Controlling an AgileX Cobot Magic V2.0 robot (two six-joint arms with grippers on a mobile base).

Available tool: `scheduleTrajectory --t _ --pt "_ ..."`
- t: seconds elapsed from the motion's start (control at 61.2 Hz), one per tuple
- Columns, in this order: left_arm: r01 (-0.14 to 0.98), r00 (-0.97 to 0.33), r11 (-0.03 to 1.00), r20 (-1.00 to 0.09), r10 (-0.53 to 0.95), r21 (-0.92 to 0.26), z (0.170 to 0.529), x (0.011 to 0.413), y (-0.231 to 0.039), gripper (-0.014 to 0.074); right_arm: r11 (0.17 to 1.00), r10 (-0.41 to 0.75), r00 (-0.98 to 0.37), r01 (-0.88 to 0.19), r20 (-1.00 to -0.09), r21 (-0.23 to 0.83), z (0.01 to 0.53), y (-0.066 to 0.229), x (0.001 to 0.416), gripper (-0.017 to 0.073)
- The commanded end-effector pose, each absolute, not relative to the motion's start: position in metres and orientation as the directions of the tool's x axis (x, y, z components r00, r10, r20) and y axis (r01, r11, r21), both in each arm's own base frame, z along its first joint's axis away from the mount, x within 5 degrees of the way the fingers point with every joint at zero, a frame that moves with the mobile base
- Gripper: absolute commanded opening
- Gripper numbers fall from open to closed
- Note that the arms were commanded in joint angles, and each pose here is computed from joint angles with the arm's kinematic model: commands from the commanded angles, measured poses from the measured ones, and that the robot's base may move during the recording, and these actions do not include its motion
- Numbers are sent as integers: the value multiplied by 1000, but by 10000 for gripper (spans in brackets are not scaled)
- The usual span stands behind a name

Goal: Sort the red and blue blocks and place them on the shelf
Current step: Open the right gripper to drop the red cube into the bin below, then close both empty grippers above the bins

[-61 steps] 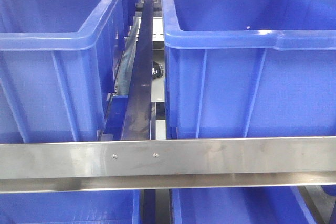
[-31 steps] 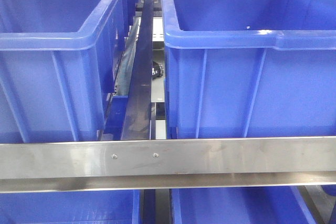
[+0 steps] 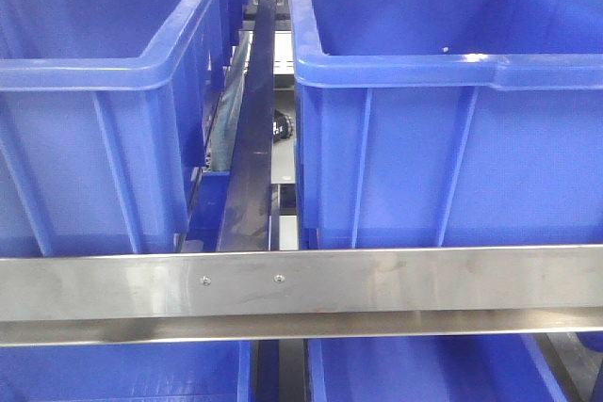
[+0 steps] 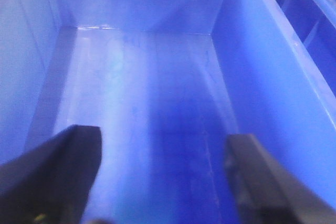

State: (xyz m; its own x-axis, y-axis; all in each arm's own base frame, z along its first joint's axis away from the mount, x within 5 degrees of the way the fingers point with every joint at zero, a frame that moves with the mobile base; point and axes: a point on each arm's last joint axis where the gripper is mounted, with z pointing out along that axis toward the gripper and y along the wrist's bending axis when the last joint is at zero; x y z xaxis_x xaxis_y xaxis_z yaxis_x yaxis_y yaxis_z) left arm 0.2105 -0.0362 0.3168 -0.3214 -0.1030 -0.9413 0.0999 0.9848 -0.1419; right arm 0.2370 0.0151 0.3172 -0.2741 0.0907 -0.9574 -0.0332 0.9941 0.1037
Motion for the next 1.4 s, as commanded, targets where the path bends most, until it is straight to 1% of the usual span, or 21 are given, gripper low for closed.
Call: scheduleTrajectory --t 0.0,0.049,0.082,0.131,0.147,0.163,0.196,0.212,0.229,0.245,0.278,0.294,0.31,0.343,0.425,0.572,0.817,0.996,1.078,1.258,1.388 --pt "144 -218 976 -967 -131 -165 337 211 -39 523 995 83 -134 -41 -988 89 342 14 238 604" --pt "144 -218 976 -967 -131 -165 337 211 -39 467 995 83 -134 -41 -988 89 342 14 238 592" --pt "144 -216 975 -967 -134 -167 338 211 -39 409 995 83 -135 -41 -987 89 342 14 238 561" --pt "143 -212 975 -967 -140 -173 339 210 -39 285 995 83 -137 -41 -987 89 341 15 238 500" --pt "143 -210 974 -967 -143 -175 340 209 -39 249 995 83 -139 -41 -987 89 341 15 238 455" --pt "144 -208 974 -968 -143 -175 340 209 -38 193 995 83 -140 -42 -987 89 341 15 238 420" --pt "143 -203 973 -968 -149 -180 342 207 -38 116 995 82 -147 -42 -986 89 341 15 237 317" --pt "144 -199 973 -969 -150 -180 342 206 -38 99 995 82 -151 -42 -985 89 341 15 237 247" --pt "145 -196 973 -969 -150 -180 343 205 -38 114 995 82 -157 -43 -984 90 340 15 236 197" --pt "145 -191 972 -969 -154 -183 344 204 -38 138 995 82 -160 -43 -984 90 340 15 236 122" --pt "146 -182 972 -971 -155 -183 346 202 -37 150 995 81 -169 -44 -982 90 340 15 235 27" --pt "145 -180 972 -971 -156 -183 347 201 -37 147 994 88 -170 -42 -981 97 340 15 234 32" --pt "145 -178 972 -972 -156 -183 348 200 -37 144 994 94 -172 -42 -981 103 341 15 233 62" --pt "140 -178 973 -972 -156 -182 349 197 -36 135 993 100 -174 -41 -980 109 341 15 232 83" --pt "118 -192 977 -969 -155 -179 350 191 -33 132 989 133 -190 -38 -973 143 343 15 226 44" --pt "87 -225 981 -963 -151 -174 343 177 -28 132 986 147 -204 -44 -968 159 345 15 208 55" --pt "88 -208 980 -966 -156 -177 322 144 -21 132 986 149 -167 -50 -975 160 329 12 165 55" --pt "94 -161 979 -973 -165 -182 308 115 -16 132 985 152 -131 -57 -980 160 310 10 130 55" --pt "98 -141 978 -975 -169 -183 303 106 -14 132 985 151 -135 -62 -979 160 301 9 116 55" --pt "101 -121 978 -978 -173 -185 295 95 -12 132 984 151 -120 -75 -981 160 288 9 93 55" --pt "101 -119 977 -978 -173 -185 295 95 -12 132 984 151 -114 -79 -982 160 285 9 87 55"
